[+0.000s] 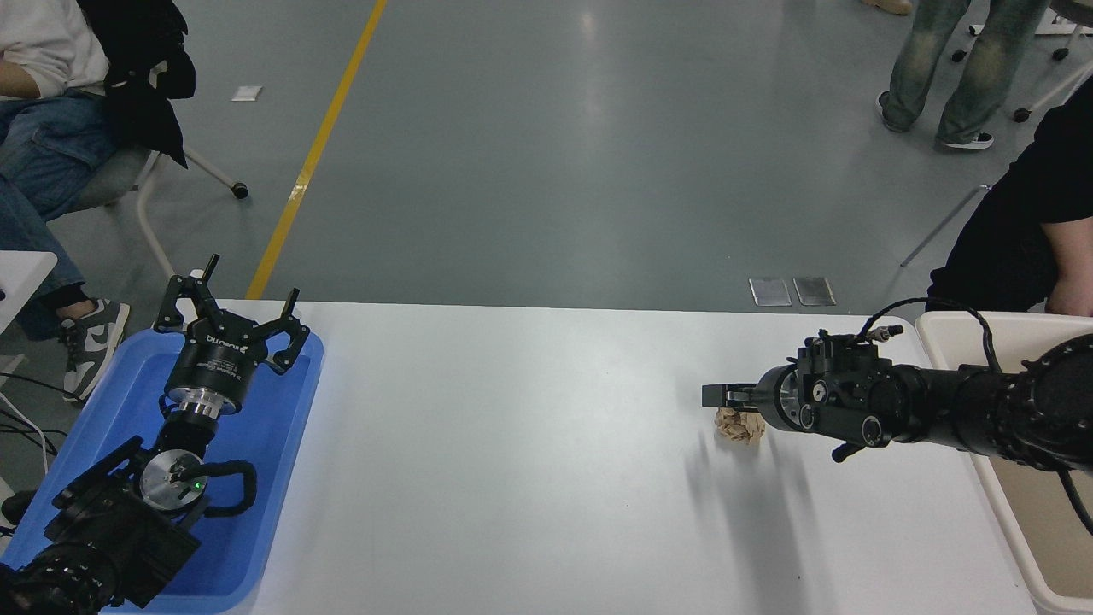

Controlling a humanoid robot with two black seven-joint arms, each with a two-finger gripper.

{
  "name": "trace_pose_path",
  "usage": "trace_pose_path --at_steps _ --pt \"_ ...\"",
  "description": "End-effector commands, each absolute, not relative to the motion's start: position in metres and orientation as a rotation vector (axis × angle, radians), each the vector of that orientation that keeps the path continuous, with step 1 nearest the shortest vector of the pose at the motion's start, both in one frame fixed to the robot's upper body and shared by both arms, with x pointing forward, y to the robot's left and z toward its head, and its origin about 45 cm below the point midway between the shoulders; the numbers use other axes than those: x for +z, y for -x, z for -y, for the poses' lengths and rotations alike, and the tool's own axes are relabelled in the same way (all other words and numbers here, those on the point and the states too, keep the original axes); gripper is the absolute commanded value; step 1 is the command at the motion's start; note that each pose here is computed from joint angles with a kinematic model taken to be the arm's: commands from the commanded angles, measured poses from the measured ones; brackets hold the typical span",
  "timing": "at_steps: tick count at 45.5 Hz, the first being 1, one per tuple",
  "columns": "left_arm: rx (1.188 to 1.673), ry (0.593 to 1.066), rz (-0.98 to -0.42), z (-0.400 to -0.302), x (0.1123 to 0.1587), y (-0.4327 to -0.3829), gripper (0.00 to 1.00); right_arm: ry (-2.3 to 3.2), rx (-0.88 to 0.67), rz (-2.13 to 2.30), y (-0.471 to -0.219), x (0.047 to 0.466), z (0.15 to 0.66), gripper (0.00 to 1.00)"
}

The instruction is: Pick up paper ball place in dustbin

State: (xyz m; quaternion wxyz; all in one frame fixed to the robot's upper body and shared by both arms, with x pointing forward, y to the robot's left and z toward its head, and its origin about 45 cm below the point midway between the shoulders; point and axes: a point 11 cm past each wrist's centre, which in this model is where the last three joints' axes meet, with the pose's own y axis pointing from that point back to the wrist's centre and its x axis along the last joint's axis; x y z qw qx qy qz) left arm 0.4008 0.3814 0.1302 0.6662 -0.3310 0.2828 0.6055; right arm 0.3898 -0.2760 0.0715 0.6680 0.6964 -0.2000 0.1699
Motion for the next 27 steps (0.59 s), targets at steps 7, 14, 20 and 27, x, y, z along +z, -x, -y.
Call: trace_pose_path --at_steps 7,14,20,27 --pt "1.366 0.748 -0.638 -0.3811 0.1304 -0.4010 1.00 -1.557 0.378 0.444 -0.3824 0.0595 0.2800 0.87" --pt "1.367 0.747 -0.638 -0.3815 0.1302 -0.4008 1.00 -1.543 0.432 0.377 -0.3794 0.0564 0.2758 0.47" --pt "1.367 0.747 -0.638 -0.3815 0.1302 -0.4008 1.00 -1.546 0.466 0.347 -0.3803 0.0579 0.2723 0.15" --pt "1.366 0.748 -0.638 -0.3811 0.1304 -0.4010 1.00 -1.543 0.475 0.337 -0.3818 0.0611 0.2715 0.00"
